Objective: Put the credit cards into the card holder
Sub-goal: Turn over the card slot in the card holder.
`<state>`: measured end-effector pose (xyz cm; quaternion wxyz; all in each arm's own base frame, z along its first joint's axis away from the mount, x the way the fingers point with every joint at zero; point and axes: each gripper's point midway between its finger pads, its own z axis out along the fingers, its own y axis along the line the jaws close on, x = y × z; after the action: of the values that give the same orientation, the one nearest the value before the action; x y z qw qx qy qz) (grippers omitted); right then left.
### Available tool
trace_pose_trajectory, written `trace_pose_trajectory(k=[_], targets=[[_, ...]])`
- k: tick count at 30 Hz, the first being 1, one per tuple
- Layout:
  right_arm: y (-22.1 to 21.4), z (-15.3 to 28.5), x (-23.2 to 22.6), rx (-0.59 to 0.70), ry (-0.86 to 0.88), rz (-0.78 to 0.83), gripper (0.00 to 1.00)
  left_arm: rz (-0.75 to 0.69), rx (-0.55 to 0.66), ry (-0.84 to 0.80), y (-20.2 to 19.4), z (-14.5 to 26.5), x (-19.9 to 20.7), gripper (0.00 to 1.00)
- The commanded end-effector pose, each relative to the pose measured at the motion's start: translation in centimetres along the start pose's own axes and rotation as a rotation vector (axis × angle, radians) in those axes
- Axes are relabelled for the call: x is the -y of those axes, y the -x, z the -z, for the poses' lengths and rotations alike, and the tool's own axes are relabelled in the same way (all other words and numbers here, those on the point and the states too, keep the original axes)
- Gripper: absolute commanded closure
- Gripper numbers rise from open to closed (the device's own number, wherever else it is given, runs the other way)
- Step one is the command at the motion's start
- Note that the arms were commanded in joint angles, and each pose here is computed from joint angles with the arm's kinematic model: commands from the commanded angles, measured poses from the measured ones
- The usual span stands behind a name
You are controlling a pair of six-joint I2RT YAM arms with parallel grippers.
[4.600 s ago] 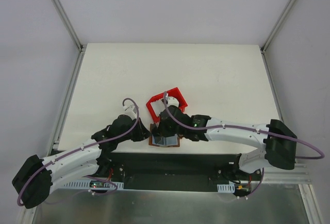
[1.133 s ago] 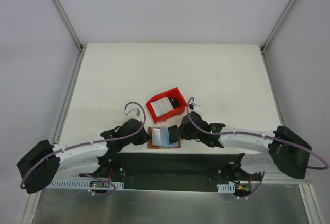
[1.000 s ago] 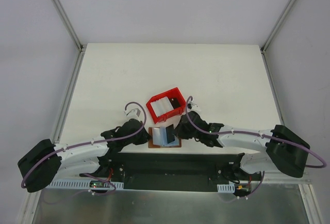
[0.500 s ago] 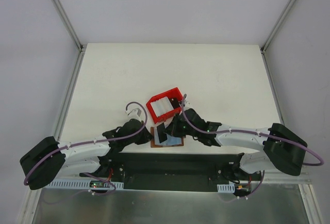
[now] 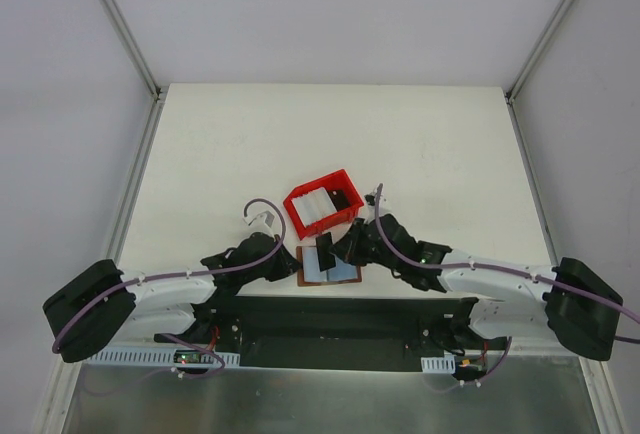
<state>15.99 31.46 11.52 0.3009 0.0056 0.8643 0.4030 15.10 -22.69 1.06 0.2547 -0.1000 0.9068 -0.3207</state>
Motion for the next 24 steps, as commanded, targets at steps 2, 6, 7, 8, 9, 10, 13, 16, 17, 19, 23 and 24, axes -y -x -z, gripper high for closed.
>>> trace_pose_trajectory(k=[2, 6, 7, 8, 9, 10, 13, 16, 17, 19, 23, 24], targets=[[-1.6, -1.3, 2.8, -0.016, -0.066, -0.039, 1.0, -0.015, -0.086, 0.143, -2.9, 0.3, -5.0, 1.0], [-2.4, -1.7, 4.7, -0.018, -0.102, -0.051, 1.0, -0.013, -0.093, 0.151, -3.1, 0.3, -5.3, 1.0], [-2.5, -1.7, 5.1, -0.011, -0.106, -0.05, 1.0, -0.013, -0.093, 0.155, -3.1, 0.2, -5.4, 1.0], [-2.5, -1.8, 5.5, -0.006, -0.113, -0.058, 1.0, -0.012, -0.092, 0.157, -3.1, 0.2, -5.5, 1.0], [-2.6, -1.8, 5.9, -0.011, -0.116, -0.063, 1.0, -0.01, -0.09, 0.156, -3.1, 0.2, -5.5, 1.0], [-2.6, -1.8, 6.2, -0.011, -0.12, -0.064, 1.0, -0.01, -0.091, 0.163, -3.1, 0.2, -5.7, 1.0], [-2.8, -1.9, 7.2, -0.016, -0.143, -0.069, 1.0, -0.008, -0.092, 0.166, -3.2, 0.2, -5.8, 1.0], [-3.0, -2.1, 8.1, -0.017, -0.159, -0.079, 1.0, -0.008, -0.094, 0.167, -3.2, 0.2, -5.7, 1.0], [-3.2, -2.1, 8.3, -0.024, -0.164, -0.08, 1.0, -0.009, -0.095, 0.169, -3.3, 0.2, -5.8, 1.0], [-3.4, -2.3, 8.7, -0.034, -0.173, -0.085, 1.0, -0.007, -0.096, 0.172, -3.3, 0.2, -5.9, 1.0], [-4.5, -2.7, 8.9, -0.084, -0.17, -0.083, 1.0, -0.01, -0.092, 0.176, -3.2, 0.2, -5.8, 1.0], [-4.7, -2.7, 8.9, -0.091, -0.17, -0.084, 1.0, -0.011, -0.093, 0.175, -3.2, 0.2, -5.8, 1.0]])
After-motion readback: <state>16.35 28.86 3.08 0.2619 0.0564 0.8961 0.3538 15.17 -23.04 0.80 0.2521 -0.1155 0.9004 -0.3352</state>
